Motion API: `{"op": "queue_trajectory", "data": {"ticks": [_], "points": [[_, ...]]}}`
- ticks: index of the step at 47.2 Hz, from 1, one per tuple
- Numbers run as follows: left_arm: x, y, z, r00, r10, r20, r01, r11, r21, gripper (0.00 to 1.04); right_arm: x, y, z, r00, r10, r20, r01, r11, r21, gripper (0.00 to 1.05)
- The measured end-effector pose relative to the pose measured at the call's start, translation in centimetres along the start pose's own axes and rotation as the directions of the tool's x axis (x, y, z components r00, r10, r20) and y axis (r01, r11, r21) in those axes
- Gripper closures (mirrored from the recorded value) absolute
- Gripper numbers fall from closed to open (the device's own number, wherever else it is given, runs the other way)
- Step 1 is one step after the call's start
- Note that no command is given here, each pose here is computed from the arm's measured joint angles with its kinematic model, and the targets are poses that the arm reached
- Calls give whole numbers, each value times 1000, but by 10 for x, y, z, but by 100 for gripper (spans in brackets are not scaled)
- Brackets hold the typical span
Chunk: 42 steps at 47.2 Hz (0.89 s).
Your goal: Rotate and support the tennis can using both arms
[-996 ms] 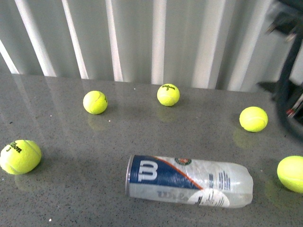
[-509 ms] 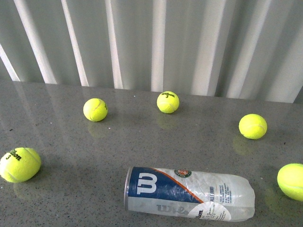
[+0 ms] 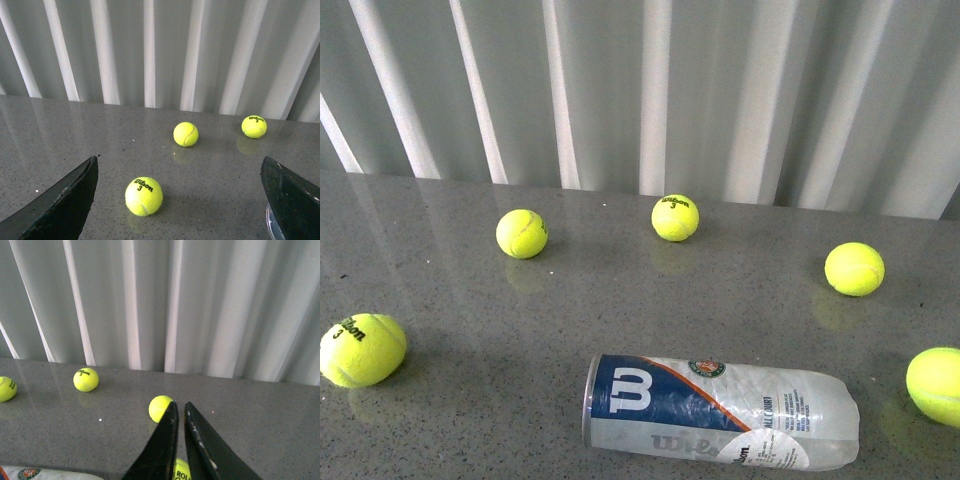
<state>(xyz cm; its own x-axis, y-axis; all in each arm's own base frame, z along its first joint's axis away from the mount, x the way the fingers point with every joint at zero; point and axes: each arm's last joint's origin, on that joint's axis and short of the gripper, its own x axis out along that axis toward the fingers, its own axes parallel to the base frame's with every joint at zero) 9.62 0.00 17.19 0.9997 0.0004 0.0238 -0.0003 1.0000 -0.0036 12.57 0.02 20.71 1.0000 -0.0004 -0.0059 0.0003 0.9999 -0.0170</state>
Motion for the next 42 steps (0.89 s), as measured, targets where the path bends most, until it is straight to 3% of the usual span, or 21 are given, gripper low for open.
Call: {"op": "queue_trajectory", "data": {"ticks": [1, 42], "points": [[0, 0, 0, 1000, 0, 0, 0, 1000, 0, 7, -1, 0, -2, 1000, 1, -1, -1, 1000, -1, 102], [0, 0, 0, 1000, 0, 0, 0, 1000, 0, 7, -16, 1, -32, 1000, 1, 4, -1, 1000, 4, 101]]}}
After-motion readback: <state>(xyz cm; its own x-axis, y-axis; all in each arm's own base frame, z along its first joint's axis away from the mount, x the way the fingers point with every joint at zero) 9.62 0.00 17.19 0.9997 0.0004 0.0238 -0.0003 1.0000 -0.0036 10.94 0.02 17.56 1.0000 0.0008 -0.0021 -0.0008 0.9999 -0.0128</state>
